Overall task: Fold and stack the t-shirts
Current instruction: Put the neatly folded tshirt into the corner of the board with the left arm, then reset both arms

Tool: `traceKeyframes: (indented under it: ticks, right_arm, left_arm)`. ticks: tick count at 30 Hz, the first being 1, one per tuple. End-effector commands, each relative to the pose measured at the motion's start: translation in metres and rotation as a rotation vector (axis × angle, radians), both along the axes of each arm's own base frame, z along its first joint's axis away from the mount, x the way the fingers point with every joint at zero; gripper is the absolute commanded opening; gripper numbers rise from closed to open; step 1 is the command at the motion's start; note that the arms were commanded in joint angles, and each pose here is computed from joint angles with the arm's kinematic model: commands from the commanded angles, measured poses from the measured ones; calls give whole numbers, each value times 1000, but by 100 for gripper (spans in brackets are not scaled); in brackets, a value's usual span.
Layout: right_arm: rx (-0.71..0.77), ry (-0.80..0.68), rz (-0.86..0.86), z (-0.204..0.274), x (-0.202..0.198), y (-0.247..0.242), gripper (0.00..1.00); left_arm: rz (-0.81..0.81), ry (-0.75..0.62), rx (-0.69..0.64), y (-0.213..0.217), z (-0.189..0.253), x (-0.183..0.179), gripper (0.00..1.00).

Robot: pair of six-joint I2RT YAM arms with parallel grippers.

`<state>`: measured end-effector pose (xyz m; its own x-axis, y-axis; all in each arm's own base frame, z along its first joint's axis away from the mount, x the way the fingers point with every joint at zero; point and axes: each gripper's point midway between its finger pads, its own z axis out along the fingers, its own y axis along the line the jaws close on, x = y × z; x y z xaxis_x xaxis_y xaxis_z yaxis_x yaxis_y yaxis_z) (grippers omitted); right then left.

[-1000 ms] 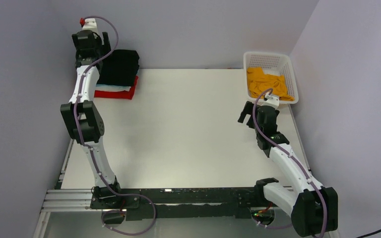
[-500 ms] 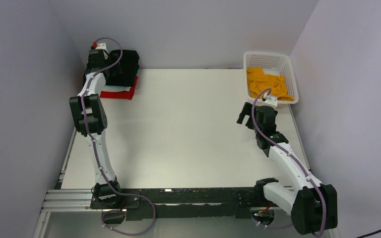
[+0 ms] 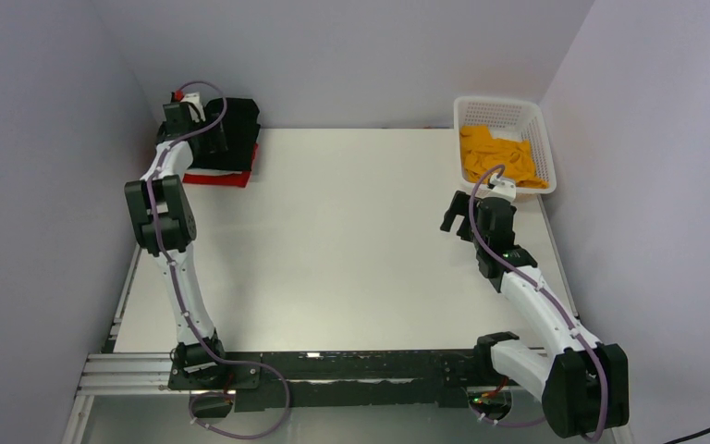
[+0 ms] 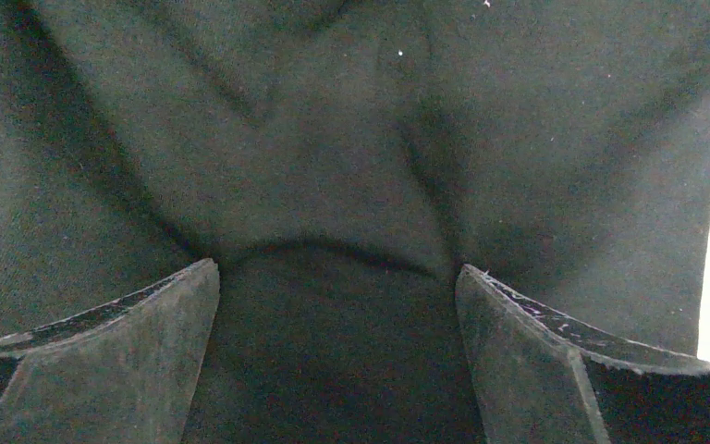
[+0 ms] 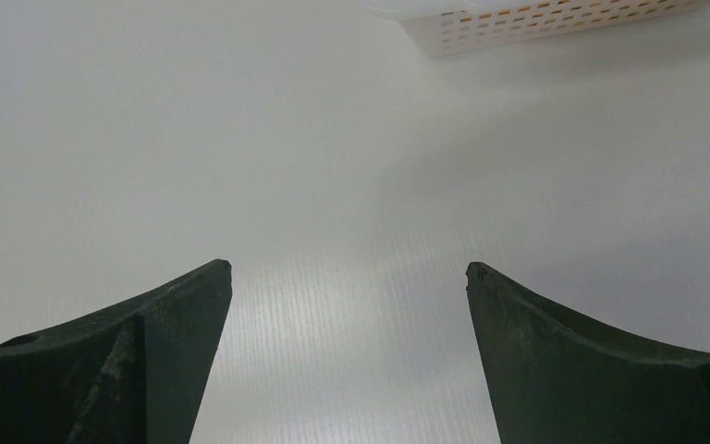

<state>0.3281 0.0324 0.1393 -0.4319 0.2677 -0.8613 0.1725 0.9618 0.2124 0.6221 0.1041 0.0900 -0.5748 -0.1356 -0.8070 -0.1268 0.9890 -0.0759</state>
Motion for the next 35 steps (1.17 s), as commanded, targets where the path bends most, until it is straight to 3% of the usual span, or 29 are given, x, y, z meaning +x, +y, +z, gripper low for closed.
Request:
traceKeyframes:
  ticks: [1, 5, 10, 15, 20, 25, 30, 35]
  right_arm:
    - [18, -74, 3, 18, 6, 2, 100]
    - [25, -81, 8, 20, 6, 3, 100]
    - [37, -101, -10, 24, 5, 1, 100]
    - [56, -138, -41, 35, 2, -2, 100]
    - [69, -164, -23, 41, -3, 0, 100]
    - [78, -176, -40, 44, -4, -2, 100]
    - [93, -166, -45, 39, -5, -1, 100]
    - [107, -168, -52, 37, -4, 0, 100]
  left_arm:
    - [-16, 124, -55, -15, -13, -42, 99]
    - [25, 64, -33, -6, 16, -27, 99]
    - [109, -136, 6, 8, 129, -13, 99]
    - [168, -409, -132, -18, 257, -83, 99]
    - [132, -496, -271, -74, 266, -185, 99]
    - [102, -458, -297, -136, 221, -266, 99]
    - [101, -342, -290, -146, 165, -308, 99]
    - [187, -301, -213, -124, 152, -329, 99]
